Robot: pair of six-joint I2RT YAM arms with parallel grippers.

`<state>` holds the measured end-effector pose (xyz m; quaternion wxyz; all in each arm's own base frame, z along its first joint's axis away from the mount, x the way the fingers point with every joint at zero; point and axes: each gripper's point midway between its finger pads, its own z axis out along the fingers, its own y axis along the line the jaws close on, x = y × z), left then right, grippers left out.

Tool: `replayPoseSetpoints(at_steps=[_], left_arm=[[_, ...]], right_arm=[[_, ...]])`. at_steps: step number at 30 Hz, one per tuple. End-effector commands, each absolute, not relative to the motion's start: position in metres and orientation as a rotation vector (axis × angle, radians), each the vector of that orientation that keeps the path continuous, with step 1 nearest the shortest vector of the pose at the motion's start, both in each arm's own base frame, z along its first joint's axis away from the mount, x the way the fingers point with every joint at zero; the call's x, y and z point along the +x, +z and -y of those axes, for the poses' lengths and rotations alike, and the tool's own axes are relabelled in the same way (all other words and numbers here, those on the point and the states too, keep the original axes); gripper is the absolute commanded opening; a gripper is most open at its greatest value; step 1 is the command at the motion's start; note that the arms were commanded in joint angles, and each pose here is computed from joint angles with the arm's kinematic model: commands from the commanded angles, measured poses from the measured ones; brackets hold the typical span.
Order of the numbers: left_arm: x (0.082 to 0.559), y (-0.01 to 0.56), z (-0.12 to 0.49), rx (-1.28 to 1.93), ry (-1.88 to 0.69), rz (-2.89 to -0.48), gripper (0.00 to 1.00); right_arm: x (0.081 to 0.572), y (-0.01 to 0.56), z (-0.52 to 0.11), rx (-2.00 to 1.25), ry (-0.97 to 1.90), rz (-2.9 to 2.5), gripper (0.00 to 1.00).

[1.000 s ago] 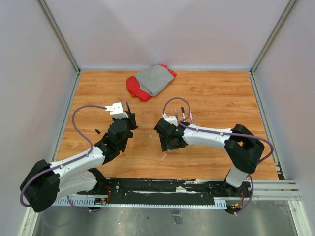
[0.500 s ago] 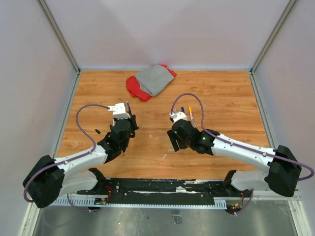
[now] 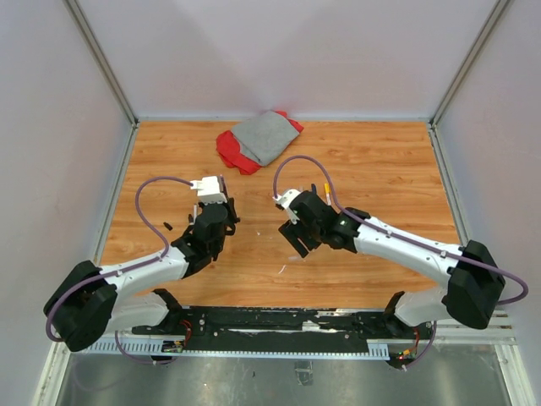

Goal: Insert the pens into the pen caps
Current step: Adjust the pen cap at the center of the board.

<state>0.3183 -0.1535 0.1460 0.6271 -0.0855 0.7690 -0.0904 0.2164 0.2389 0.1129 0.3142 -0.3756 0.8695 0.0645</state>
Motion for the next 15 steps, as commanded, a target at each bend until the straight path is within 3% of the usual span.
replayPoseSetpoints(at_steps=[1, 15], left_arm=[[0.328, 0.163, 0.150, -0.241, -0.195, -1.709, 0.00], [0.337, 0.144, 0.133, -0.368, -0.245, -1.767, 0.00]], right_arm=[[0.213, 0.109, -0.240, -1.162, 0.215, -2.296, 0.69], [0.204, 0.079, -0.270, -1.486, 0.466, -2.248, 0.65]])
